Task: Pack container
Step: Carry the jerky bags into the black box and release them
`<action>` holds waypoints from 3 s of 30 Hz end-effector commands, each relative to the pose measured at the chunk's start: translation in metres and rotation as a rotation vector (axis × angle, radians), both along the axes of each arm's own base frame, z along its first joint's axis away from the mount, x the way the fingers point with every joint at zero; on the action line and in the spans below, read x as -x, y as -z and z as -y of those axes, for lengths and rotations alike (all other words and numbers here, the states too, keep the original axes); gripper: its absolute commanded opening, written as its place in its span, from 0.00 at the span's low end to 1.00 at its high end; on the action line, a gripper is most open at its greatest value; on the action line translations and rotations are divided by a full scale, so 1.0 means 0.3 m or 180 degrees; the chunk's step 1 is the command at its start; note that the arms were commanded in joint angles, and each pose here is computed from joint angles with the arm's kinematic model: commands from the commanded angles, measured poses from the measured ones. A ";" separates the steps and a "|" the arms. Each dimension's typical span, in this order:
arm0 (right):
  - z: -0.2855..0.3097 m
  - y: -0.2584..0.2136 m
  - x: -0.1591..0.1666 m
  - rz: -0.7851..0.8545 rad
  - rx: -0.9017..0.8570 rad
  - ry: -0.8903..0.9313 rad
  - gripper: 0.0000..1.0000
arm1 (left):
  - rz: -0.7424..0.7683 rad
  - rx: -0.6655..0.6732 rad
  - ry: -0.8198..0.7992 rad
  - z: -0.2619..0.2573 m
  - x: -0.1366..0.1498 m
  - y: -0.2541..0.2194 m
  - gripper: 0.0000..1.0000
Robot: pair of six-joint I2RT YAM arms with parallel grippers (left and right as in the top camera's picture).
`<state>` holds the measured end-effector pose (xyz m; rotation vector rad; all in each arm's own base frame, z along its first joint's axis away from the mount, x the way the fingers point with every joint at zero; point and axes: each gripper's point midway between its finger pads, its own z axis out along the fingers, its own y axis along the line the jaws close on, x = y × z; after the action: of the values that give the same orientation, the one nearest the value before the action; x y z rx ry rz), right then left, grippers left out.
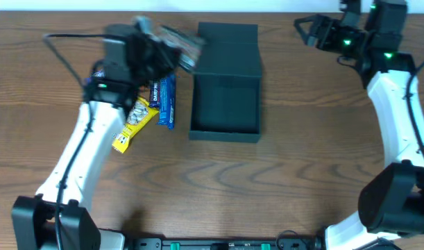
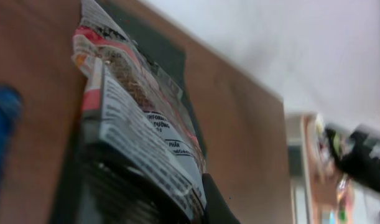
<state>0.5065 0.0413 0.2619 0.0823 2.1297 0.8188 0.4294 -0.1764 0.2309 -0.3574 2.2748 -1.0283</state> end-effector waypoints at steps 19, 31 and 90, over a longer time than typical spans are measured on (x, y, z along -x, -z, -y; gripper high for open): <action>0.114 -0.002 0.056 -0.0215 -0.0336 0.0029 0.75 | -0.0785 -0.0276 -0.0575 0.269 0.239 0.138 0.06; 0.058 0.013 0.106 -0.0319 -0.0413 -0.0272 0.75 | 0.0130 -0.0652 0.0271 0.256 0.306 -0.060 0.95; 0.098 0.135 0.130 -0.0535 0.0323 -0.0131 0.18 | -0.0452 -0.2598 0.1103 0.205 0.163 0.715 0.06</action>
<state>0.4681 0.0078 0.2164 0.0894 2.3435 0.7513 0.3729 -0.2442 0.0193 0.3515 2.7131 -0.1920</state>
